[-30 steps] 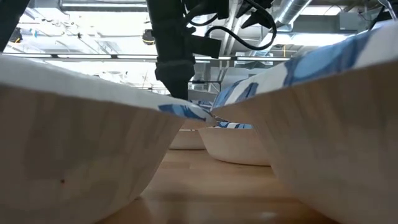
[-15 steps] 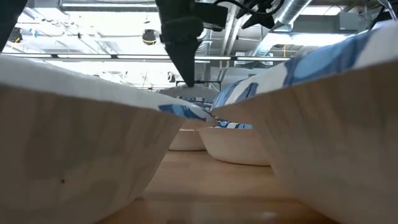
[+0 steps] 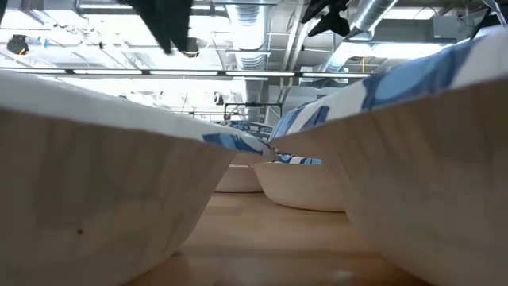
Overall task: Nest bowls inside each other
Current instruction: Stack the blue bowl on top of the blue bowls
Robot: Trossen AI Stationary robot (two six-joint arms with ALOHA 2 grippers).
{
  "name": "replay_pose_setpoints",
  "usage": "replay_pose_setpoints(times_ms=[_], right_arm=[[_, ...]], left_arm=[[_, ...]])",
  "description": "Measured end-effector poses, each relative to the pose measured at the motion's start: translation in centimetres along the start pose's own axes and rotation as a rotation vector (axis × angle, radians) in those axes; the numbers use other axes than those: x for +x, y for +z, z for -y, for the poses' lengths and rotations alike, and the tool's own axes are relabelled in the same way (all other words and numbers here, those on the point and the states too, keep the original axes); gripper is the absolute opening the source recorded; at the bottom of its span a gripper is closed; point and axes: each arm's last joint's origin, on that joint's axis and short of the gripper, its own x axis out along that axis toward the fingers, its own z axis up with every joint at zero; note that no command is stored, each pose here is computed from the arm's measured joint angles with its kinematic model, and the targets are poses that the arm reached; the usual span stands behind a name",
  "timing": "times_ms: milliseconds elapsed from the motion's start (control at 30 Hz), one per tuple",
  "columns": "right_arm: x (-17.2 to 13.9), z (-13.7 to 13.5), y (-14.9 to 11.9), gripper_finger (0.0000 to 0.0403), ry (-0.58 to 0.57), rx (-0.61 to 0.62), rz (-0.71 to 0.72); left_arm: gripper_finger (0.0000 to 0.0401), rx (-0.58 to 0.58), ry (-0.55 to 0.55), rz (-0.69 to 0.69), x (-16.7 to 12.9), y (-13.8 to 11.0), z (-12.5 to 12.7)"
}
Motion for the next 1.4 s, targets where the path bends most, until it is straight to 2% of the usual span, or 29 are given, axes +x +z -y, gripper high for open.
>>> replay_pose_setpoints(times_ms=[100, 200, 267, 400, 500, 600, 667, 767, 867, 1000, 1133, 1267, 1400], right_arm=[[0.0, 0.0, 0.1, 0.023, 0.001, -0.004, 0.01], [0.1, -0.2, 0.2, 0.023, 0.005, -0.013, 0.017], [0.1, -0.4, 0.2, 0.023, 0.01, -0.02, 0.022], [0.3, -1.0, 0.2, 0.023, 0.024, -0.043, 0.022], [0.5, -1.4, 0.2, 0.023, 0.033, -0.053, 0.018], [0.6, -1.7, 0.1, 0.023, 0.041, -0.071, 0.015], [0.7, -2.0, 0.1, 0.023, 0.046, -0.081, 0.013], [0.7, -2.2, 0.1, 0.023, 0.052, -0.087, 0.011], [0.8, -2.3, 0.1, 0.023, 0.054, -0.089, 0.01], [0.8, -2.4, 0.1, 0.023, 0.058, -0.092, 0.009], [0.9, -2.9, 0.0, 0.023, 0.067, -0.073, 0.003], [1.1, -3.4, -0.1, 0.023, 0.08, -0.047, -0.005], [1.3, -4.1, -0.2, 0.023, 0.094, -0.016, -0.011]], left_arm=[[0.016, -0.321, -0.022, 0.011, -2.6, -1.8, -1.4], [0.016, -0.497, -0.108, 0.002, -4.8, -4.2, -2.1], [0.0159, -0.525, -0.119, -0.023, -5.1, -5.9, -1.8], [0.0159, -0.52, -0.09, -0.157, -4.5, -10.1, -0.9], [0.0159, -0.569, -0.08, -0.313, -3.4, -13.3, 0.1], [0.0159, -0.672, -0.088, -0.396, -2.3, -16.1, 0.9], [0.0159, -0.701, -0.135, -0.453, -1.9, -17.1, 1.6], [0.0159, -0.689, -0.109, -0.493, -1.3, -17.4, 1.9], [0.0159, -0.585, -0.131, -0.393, -1.0, -17.2, 1.7], [0.0159, -0.249, -0.073, -0.268, -0.8, -17.2, 0.4], [0.0159, 0.07, 0.01, -0.313, 0.9, -18.4, -0.7], [0.0159, 0.423, -0.063, -0.323, 2.5, -19.7, -0.7], [0.0159, 0.634, -0.086, -0.298, 3.6, -20.4, -0.9]])
